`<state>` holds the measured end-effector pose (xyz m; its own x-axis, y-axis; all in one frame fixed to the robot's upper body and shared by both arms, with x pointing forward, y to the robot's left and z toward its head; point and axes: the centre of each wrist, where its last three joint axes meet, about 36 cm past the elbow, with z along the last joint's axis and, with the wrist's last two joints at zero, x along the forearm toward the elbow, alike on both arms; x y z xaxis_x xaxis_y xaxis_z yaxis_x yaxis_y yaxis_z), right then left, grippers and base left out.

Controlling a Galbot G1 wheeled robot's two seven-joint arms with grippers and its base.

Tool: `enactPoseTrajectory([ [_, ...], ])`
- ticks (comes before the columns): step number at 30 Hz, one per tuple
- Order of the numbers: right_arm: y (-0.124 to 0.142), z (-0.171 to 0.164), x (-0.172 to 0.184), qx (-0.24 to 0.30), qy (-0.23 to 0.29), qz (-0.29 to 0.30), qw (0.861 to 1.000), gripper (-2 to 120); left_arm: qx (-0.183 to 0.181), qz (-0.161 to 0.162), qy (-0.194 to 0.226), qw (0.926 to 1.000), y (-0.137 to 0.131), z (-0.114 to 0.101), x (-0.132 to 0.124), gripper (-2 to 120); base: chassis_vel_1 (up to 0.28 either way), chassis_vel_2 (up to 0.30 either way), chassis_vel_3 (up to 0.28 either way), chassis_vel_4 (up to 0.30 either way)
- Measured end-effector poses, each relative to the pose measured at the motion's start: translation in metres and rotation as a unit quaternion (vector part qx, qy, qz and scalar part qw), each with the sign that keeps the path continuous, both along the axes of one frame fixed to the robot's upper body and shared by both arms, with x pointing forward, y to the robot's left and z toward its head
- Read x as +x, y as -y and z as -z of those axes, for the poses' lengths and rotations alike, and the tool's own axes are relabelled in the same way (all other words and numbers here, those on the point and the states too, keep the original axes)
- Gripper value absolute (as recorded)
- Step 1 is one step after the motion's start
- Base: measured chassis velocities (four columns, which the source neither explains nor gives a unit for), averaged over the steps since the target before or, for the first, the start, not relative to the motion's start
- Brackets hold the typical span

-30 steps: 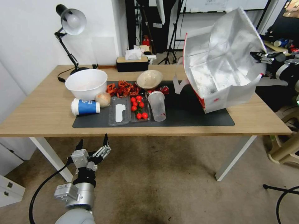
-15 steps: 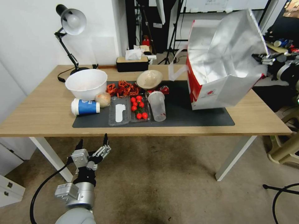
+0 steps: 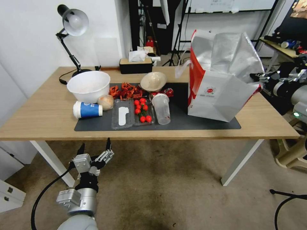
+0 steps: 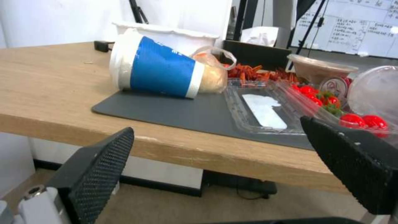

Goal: Pick up the food delivery bag from the floor and place it on the table.

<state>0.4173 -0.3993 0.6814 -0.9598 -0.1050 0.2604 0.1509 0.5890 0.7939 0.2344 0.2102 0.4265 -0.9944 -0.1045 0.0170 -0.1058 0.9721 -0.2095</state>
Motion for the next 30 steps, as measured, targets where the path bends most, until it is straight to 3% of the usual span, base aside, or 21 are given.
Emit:
enactPoseTrajectory([
  [3,0.0,0.0,0.0,-0.002,0.003,-0.001,1.0,9,0.0,0.0,0.0,1.0,0.0,0.0,0.0,100,0.0,0.0,0.0,0.0],
  [4,0.0,0.0,0.001,-0.005,0.005,-0.002,1.0,19,0.0,0.0,0.0,1.0,0.001,0.0,0.0,100,0.0,0.0,0.0,0.0],
  [7,0.0,-0.002,0.004,-0.015,0.011,0.0,1.0,32,0.0,0.001,0.001,1.0,0.001,-0.001,-0.001,100,0.0,0.0,0.0,0.0],
  [16,-0.003,-0.002,0.009,-0.036,0.026,0.009,0.999,61,0.0,0.001,0.002,1.0,0.001,-0.001,-0.001,100,0.0,0.0,0.0,0.0],
  [23,-0.005,0.006,0.011,-0.079,0.083,-0.008,0.993,89,0.0,0.002,0.002,1.0,0.002,0.001,-0.001,100,0.0,0.0,0.0,0.0],
  [30,-0.009,0.011,0.01,-0.11,0.107,-0.014,0.988,100,0.001,0.001,0.002,1.0,0.002,0.001,-0.001,100,0.0,0.0,0.0,0.0],
])
